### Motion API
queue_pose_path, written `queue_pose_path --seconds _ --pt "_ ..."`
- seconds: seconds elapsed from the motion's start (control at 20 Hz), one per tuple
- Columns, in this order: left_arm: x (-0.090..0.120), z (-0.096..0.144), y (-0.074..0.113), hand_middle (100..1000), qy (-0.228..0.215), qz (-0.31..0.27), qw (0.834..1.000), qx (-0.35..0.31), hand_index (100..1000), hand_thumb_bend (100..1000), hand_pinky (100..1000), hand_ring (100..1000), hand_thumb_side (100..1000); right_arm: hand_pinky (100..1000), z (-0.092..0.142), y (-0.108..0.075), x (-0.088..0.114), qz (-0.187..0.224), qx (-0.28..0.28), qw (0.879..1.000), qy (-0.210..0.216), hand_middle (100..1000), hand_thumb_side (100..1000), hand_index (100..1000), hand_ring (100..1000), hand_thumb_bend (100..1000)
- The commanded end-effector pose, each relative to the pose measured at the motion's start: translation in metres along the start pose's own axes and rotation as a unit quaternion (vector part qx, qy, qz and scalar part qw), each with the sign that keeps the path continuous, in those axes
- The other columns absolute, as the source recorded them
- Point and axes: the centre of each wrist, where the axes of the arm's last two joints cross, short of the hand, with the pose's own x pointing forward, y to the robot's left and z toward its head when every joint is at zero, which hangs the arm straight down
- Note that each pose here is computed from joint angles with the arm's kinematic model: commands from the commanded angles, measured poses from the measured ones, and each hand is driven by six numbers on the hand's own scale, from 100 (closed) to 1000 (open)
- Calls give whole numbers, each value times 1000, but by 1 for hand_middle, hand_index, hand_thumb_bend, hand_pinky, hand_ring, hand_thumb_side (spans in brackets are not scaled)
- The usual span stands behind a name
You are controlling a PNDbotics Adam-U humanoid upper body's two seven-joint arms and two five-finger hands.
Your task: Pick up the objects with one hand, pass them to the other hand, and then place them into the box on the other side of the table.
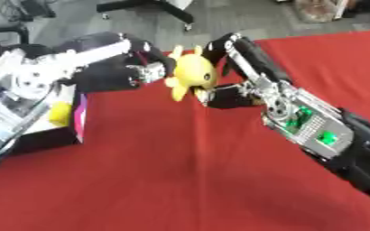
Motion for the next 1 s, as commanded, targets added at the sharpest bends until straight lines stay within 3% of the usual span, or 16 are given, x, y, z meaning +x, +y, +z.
queue_pose_path --seconds 0.05,0.7,1.0 --pt "4 0 8 751 -2 -16 1000 1 859 269 859 778 931 466 -2 -8 5 9 -14 1000 -18 390 100 488 594 187" --pt "1 -13 4 755 -8 -25 1000 -16 860 303 860 788 953 465 -4 -9 8 9 -15 999 -36 389 100 487 592 191" --pt "-2 -16 4 760 15 -40 999 -2 866 321 858 794 931 462 -4 -9 7 9 -17 999 -40 388 100 487 590 193"
